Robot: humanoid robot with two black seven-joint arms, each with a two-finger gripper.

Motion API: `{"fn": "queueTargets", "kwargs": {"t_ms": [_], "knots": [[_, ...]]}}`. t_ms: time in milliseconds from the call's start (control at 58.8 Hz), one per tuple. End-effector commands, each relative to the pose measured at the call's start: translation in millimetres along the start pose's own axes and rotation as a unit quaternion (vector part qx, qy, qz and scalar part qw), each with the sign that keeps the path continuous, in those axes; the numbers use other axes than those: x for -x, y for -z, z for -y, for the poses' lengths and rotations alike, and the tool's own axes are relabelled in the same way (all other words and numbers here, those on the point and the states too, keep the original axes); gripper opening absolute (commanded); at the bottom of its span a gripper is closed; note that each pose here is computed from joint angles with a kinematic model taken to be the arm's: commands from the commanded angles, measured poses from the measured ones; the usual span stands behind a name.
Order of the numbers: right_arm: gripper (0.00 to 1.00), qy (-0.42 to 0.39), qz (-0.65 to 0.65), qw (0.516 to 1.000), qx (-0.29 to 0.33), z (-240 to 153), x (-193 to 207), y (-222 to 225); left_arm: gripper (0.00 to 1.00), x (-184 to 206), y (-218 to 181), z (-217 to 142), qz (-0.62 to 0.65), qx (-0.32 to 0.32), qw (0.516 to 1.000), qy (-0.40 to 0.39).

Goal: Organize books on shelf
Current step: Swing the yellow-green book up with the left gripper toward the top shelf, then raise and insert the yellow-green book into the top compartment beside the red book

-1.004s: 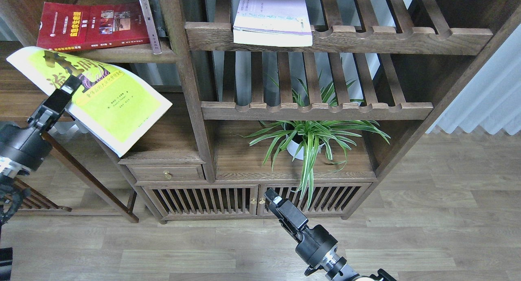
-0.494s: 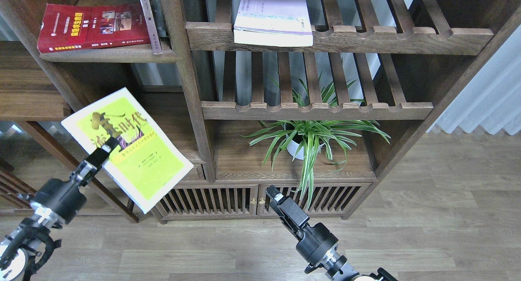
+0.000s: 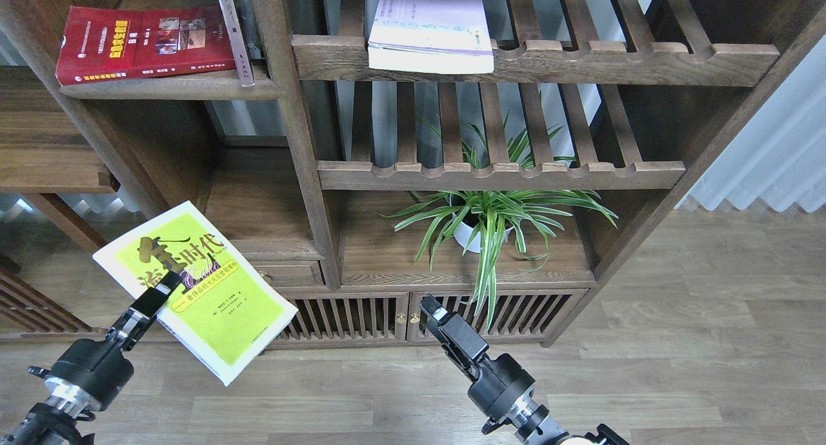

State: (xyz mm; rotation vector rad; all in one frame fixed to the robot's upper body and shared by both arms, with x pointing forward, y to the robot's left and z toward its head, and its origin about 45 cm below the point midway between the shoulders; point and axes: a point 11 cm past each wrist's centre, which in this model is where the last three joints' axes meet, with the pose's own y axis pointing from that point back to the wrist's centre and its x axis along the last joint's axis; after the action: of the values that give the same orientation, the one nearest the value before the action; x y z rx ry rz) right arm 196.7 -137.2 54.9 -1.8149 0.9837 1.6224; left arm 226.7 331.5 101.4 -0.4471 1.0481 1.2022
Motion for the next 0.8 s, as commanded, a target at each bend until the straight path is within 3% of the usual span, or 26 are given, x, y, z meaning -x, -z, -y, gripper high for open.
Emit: {"fn": "queueTargets", "kwargs": {"t_ms": [0,528,783], "knots": [[0.98,0.001,0.0,1.0,-0.001,0,0,1,0.03,6,4,3,-0.03,0.001,0.999,0.02],[0.98,-0.045,-0.007,0.999,0.005,-5,-28,5,0.02,19,22,19,-0.061,-0.015,0.997,0.049],[0.98,-0.049,-0.008,0.999,0.006,-6,-31,4,0.02,0,7,21,-0.085,0.078,0.993,0.023]]}}
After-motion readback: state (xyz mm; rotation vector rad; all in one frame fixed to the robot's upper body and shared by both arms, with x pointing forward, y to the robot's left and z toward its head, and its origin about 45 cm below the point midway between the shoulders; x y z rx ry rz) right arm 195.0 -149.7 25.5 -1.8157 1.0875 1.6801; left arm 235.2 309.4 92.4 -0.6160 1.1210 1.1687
